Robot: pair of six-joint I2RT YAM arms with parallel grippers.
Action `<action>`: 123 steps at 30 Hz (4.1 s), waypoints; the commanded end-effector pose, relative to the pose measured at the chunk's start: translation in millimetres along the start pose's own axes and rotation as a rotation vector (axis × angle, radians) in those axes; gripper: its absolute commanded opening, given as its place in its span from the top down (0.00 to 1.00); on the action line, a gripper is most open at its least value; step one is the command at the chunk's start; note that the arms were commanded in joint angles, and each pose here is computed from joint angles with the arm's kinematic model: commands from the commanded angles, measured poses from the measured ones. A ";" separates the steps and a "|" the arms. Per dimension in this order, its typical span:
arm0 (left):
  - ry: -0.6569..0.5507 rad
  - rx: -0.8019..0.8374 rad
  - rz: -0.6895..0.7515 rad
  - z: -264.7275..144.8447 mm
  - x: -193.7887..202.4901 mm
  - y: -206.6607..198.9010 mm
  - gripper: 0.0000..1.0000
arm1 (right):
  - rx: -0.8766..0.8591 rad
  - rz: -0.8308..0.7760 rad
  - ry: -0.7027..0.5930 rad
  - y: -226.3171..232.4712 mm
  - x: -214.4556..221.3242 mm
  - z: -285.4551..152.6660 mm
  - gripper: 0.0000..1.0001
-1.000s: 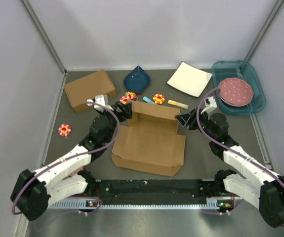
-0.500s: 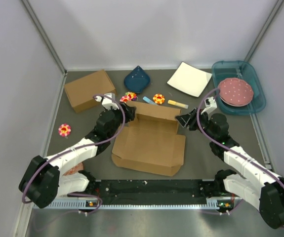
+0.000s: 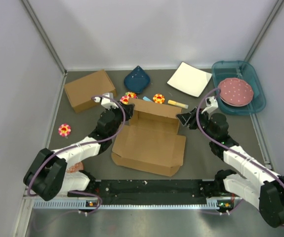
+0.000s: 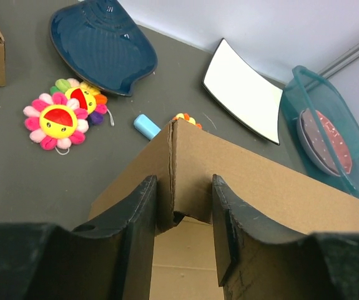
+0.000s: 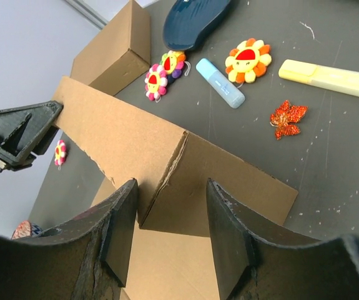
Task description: Fold the paper box
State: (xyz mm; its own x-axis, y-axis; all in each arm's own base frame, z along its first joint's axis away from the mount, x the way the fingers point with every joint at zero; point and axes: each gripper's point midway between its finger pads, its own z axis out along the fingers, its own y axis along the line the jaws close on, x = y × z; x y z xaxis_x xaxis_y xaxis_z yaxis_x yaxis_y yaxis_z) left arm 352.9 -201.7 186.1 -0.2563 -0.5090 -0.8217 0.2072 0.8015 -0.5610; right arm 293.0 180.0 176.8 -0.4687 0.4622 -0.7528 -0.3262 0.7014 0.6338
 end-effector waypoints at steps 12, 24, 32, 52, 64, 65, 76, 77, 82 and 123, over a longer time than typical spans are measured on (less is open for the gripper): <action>0.329 -0.152 0.031 -33.5 99.6 61.5 0.93 | 0.205 -0.002 0.209 -59.0 69.9 -15.4 0.59; 0.304 -0.193 -0.018 -46.2 83.1 59.5 0.94 | 0.121 0.071 0.162 -32.8 39.1 0.6 0.36; 0.281 -0.222 -0.005 -51.9 73.8 63.5 0.92 | 0.102 0.098 0.184 -36.1 38.9 13.0 0.47; 0.380 -0.272 -0.006 -69.8 119.5 94.6 0.92 | 0.181 0.166 0.321 -82.9 119.9 -24.1 0.50; 0.306 -0.252 -0.019 -56.8 93.3 79.5 0.79 | 0.137 0.149 0.247 -51.2 70.9 -13.7 0.31; 0.304 -0.266 -0.014 -56.4 90.4 80.1 0.73 | 0.123 0.139 0.220 -42.7 55.8 -8.9 0.29; 0.225 -0.227 -0.036 -29.6 41.4 46.4 0.38 | 0.079 0.097 0.151 -9.3 -0.5 8.3 0.21; 0.217 -0.224 -0.038 -28.2 38.4 44.9 0.37 | 0.076 0.096 0.146 -7.8 -4.0 9.7 0.21; 0.189 -0.212 -0.050 -21.9 24.6 37.6 0.33 | 0.064 0.095 0.133 -3.3 -11.9 14.2 0.19; 0.283 -0.185 -0.111 -11.0 62.9 58.9 0.89 | 0.100 0.174 0.155 -47.3 24.0 15.1 0.43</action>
State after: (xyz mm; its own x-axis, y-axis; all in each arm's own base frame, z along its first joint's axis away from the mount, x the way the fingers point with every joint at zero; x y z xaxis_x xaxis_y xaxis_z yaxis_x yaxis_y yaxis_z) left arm 366.0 -192.2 188.2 -0.3428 -0.6130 -0.7119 0.1177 0.7238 -0.6799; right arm 318.3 179.5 166.8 -0.5968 0.5145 -0.6157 -0.2418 0.6163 0.7495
